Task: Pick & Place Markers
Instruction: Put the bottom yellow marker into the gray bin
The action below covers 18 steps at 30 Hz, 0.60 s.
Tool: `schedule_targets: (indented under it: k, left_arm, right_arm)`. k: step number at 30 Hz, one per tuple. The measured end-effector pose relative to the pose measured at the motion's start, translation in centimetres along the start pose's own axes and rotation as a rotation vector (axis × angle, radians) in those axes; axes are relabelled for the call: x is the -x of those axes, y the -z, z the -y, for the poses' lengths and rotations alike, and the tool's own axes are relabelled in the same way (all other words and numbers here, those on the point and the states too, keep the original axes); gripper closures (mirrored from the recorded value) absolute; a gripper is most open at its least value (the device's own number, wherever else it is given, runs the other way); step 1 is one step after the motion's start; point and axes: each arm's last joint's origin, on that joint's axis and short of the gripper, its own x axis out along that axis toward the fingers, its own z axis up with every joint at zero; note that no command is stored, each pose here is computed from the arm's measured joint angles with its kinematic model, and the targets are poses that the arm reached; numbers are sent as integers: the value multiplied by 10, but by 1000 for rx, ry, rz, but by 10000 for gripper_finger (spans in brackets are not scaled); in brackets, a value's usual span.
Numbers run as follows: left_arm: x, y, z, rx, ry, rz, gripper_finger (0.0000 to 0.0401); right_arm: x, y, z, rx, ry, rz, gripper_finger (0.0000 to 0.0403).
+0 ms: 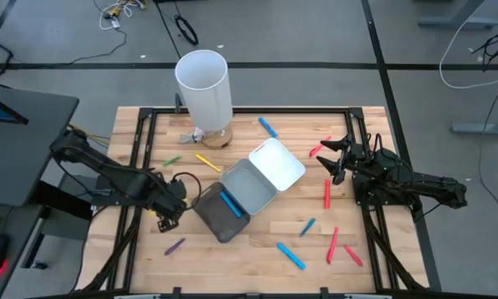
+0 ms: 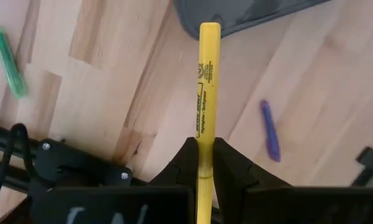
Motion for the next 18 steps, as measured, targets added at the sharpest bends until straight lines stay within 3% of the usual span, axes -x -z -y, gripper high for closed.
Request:
schedule_targets:
  k: [18]
  left_arm:
    - [59, 0, -8, -83, 10, 55, 374]
  right_arm:
    - [0, 0, 0, 0, 0, 0, 101]
